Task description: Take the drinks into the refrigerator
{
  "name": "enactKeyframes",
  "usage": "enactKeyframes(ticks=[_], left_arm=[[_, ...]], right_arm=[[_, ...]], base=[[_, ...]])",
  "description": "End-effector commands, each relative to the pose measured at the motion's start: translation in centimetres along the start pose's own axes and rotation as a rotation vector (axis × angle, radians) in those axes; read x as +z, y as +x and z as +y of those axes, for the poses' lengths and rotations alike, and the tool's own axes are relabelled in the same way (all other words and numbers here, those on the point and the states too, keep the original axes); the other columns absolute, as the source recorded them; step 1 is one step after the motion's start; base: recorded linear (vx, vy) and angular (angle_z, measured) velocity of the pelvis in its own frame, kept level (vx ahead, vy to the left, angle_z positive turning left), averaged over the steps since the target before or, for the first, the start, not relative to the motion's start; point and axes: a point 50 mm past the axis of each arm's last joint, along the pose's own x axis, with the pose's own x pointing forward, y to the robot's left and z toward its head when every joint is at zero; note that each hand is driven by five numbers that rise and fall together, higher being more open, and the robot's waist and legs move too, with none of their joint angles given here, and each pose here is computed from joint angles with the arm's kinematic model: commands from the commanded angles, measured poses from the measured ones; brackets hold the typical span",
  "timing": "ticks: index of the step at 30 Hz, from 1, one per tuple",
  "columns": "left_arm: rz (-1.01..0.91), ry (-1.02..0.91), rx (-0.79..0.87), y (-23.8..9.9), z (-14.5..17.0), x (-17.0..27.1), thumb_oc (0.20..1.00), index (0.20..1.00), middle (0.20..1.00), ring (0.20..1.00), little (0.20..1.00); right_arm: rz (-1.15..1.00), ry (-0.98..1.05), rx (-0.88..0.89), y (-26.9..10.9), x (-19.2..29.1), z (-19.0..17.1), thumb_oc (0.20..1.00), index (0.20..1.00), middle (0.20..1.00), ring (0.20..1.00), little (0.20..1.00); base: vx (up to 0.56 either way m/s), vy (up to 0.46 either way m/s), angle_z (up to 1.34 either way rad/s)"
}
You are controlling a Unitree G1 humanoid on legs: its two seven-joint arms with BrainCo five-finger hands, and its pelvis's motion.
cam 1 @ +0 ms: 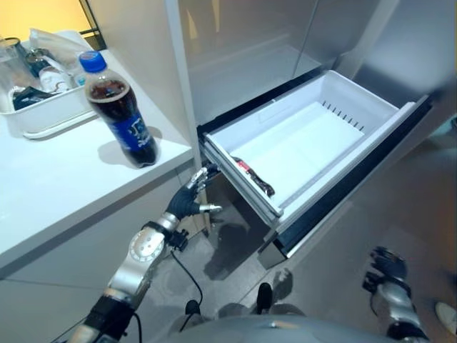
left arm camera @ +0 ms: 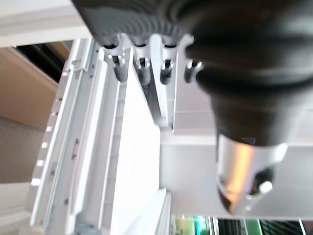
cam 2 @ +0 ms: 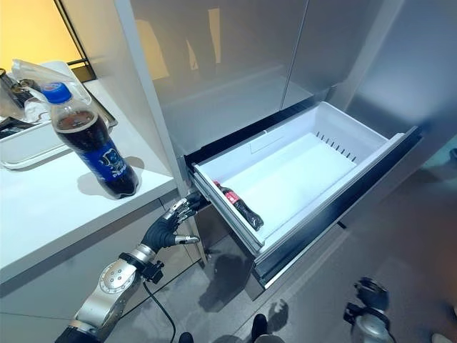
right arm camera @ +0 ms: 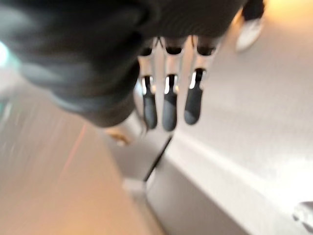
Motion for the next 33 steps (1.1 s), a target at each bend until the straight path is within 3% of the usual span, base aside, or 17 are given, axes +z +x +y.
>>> enactKeyframes(ticks=[1, 10, 14, 21, 27, 33], left_arm=[[-0.193, 0.002, -0.02, 1.3, -0.1, 3.7, 1.0, 1.0, 1.0, 1.0, 1.0], [-0.193, -0.013, -0.068, 0.6, -0.7, 4.0, 1.0, 1.0, 1.0, 1.0, 1.0], [-0.182, 0.006, -0.097, 0.2, -1.0, 4.0, 1.0, 1.0, 1.0, 1.0, 1.0], [-0.173, 0.029, -0.075, -0.6, -0.6, 4.1, 1.0, 1.0, 1.0, 1.0, 1.0], [-0.175, 0.053, -0.068, -0.5, -0.6, 4.1, 1.0, 1.0, 1.0, 1.0, 1.0], [-0.183, 0.051, -0.067, -0.1, -0.8, 4.1, 1.0, 1.0, 1.0, 1.0, 1.0]], right_arm=[[-0.303, -0.161, 0.126, 1.8, 8.7, 3.7, 0.2, 0.2, 0.2, 0.2, 0.2], [-0.665, -0.454, 0.299, 0.8, 20.4, 10.4, 0.2, 0.2, 0.2, 0.2, 0.2], [-0.89, -0.565, 0.287, -1.4, 28.5, 12.3, 0.2, 0.2, 0.2, 0.2, 0.2], [-1.055, -0.696, 0.249, -4.3, 34.1, 14.5, 0.2, 0.2, 0.2, 0.2, 0.2], [-1.15, -0.876, 0.253, -6.2, 35.3, 16.8, 0.2, 0.2, 0.2, 0.2, 0.2], [-1.156, -0.814, 0.297, -6.5, 34.5, 17.1, 0.2, 0.2, 0.2, 0.2, 0.2]], base=[[0.0, -0.001, 0.05], [-0.02, -0.001, 0.04], [-0.11, -0.001, 0.15], [-0.09, 0.012, 0.16], [-0.04, 0.004, 0.17], [-0.03, 0.015, 0.12]])
